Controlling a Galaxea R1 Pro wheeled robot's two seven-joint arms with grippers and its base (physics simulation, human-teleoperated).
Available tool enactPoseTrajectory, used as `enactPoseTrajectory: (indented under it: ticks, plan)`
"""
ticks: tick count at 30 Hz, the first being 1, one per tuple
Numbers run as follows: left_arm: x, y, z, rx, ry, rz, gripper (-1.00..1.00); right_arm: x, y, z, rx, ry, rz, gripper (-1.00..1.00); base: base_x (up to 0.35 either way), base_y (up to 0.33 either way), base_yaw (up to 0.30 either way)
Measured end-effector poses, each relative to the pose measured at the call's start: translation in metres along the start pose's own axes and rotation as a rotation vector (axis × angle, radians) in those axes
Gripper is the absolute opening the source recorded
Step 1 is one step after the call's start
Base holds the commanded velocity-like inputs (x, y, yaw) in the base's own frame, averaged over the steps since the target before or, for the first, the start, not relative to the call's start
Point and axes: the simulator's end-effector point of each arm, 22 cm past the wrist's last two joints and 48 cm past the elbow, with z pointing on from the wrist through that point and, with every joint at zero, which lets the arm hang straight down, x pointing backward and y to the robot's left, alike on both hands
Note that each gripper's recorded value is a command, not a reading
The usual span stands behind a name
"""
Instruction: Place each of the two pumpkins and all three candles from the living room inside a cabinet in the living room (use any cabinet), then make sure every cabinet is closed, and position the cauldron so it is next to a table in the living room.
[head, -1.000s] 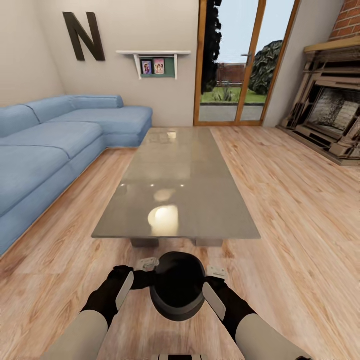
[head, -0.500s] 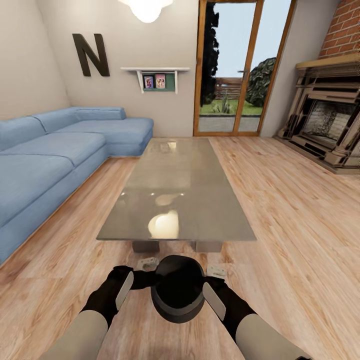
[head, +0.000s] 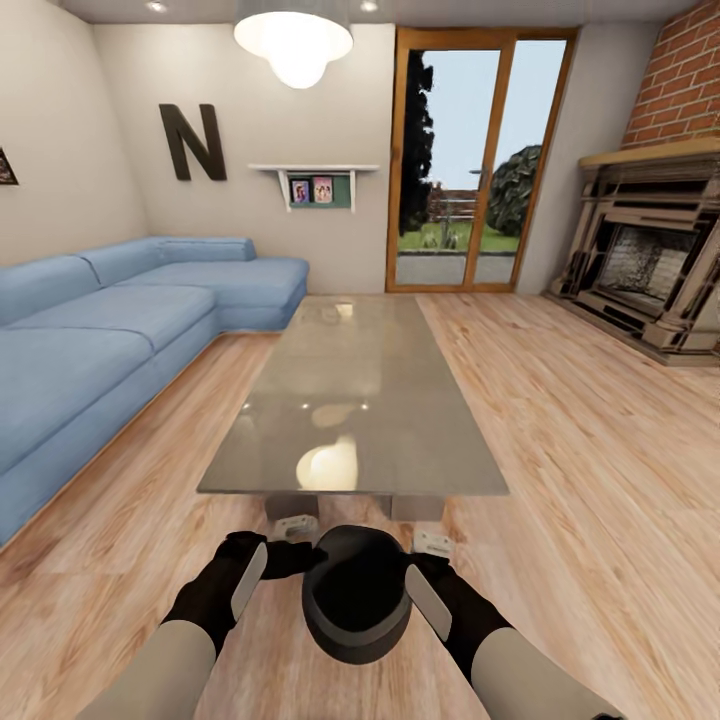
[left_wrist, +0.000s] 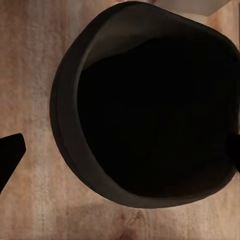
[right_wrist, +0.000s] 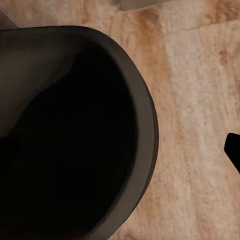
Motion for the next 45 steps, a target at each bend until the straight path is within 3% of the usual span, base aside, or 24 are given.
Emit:
enactPoseTrajectory:
  ticks: [37,45]
  plan:
    - [-0.055,-0.023,-0.059,-0.016,-0.012,-0.001,1.00,-0.062,0.015,-0.057,-0.002,-0.012,-0.001,1.00,-0.114,0.000,0.000]
    - [-0.066,-0.028,-0.072,-0.016,-0.011,-0.002,1.00,-0.075,0.018,-0.068,-0.002,-0.011,-0.001,1.00,-0.295,0.000,0.000]
